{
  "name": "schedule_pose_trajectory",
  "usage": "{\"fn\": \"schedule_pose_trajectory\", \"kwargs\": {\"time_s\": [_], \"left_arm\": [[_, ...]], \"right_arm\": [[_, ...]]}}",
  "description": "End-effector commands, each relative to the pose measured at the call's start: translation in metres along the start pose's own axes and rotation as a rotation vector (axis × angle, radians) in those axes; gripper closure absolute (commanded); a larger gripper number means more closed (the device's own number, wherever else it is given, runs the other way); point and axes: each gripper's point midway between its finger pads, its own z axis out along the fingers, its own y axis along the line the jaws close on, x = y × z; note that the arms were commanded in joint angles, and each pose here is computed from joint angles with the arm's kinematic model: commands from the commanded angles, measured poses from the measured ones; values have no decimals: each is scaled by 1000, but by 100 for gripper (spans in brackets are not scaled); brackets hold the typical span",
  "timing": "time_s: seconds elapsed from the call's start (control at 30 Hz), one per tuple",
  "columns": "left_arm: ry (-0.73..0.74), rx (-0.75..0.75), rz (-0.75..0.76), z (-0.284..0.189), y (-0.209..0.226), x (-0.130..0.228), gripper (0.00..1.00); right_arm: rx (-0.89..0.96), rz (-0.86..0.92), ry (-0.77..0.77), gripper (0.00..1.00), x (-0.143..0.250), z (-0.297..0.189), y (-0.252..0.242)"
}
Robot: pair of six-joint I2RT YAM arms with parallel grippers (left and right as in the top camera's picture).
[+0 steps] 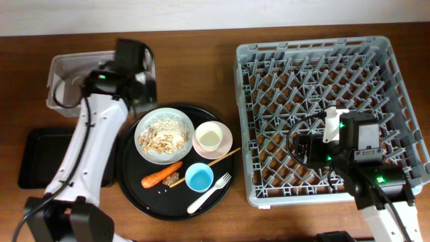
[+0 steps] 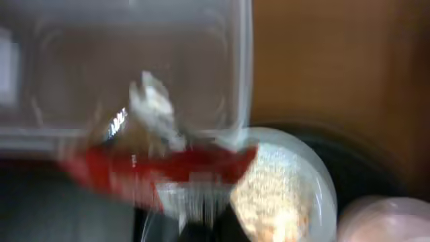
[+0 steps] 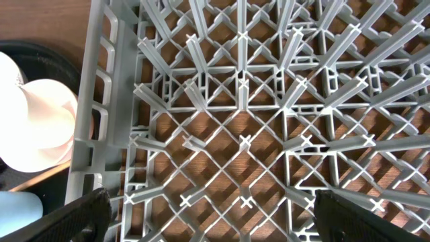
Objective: Sort waste into correct bins and load items into the dishwasher rack
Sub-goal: 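Carry the red wrapper with the left gripper into the clear bin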
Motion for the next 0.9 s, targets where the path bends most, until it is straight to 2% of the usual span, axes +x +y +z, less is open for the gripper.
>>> {"fn": "schedule_pose_trajectory", "kwargs": {"time_s": [0.0, 0.1, 0.13, 0.2, 0.33, 0.4, 0.53, 0.6, 0.7, 0.87], "left_arm": [[-149, -66, -75, 5, 33, -43, 100], [-178, -73, -105, 33, 41, -57, 99], [-172, -77, -108, 44, 42, -57, 95], [-146, -84, -110, 62, 44, -53, 84], [-112, -44, -105, 77, 37, -47, 47], [-125, -8, -105, 73, 31, -51, 38], [-171, 94, -92, 48, 16, -67, 35], [-153, 251, -75, 28, -10, -64, 35], [-19, 489, -35, 5, -60, -30, 36], [289, 526, 47, -4, -105, 51, 36]], "right_arm": [[4, 3, -20, 2, -6, -4, 1], [4, 3, -20, 1, -6, -4, 1], [4, 3, -20, 1, -6, -4, 1], [4, 3, -20, 1, -6, -4, 1], [4, 3, -21, 1, -7, -4, 1], [4, 3, -20, 1, -6, -4, 1], [4, 3, -20, 1, -6, -4, 1], [4, 3, -20, 1, -6, -4, 1], [4, 2, -20, 1, -6, -4, 1], [4, 2, -19, 1, -6, -4, 1]]}}
